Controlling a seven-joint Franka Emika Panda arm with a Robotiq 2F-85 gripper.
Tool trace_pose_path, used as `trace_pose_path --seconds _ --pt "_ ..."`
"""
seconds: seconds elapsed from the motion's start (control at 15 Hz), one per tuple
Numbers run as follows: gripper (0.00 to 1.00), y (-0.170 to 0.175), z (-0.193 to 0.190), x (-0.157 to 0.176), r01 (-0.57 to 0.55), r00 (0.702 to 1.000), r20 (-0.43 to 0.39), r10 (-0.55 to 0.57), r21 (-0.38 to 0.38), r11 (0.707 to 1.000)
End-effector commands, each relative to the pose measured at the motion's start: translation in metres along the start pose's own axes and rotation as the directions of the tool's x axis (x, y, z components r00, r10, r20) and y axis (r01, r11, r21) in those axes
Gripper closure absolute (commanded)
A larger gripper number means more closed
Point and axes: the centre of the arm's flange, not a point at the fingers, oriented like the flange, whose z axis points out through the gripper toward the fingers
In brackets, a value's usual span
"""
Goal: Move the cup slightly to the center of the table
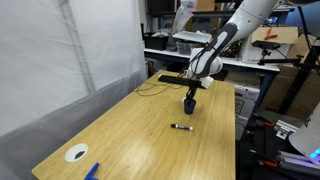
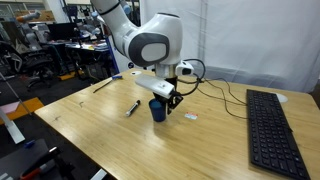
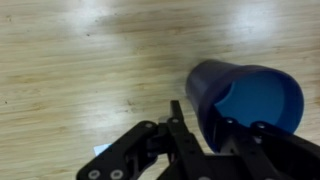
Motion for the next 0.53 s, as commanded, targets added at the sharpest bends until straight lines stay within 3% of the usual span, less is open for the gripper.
trace_pose_path --seconds 0.0,0.47 --pt "0.99 -0.005 -0.010 -0.002 0.001 1.000 -0.024 -0.002 -0.006 1.000" --pt "0.99 -0.044 -0.023 0.009 0.089 0.995 -0.034 -0.089 -0.006 0.996"
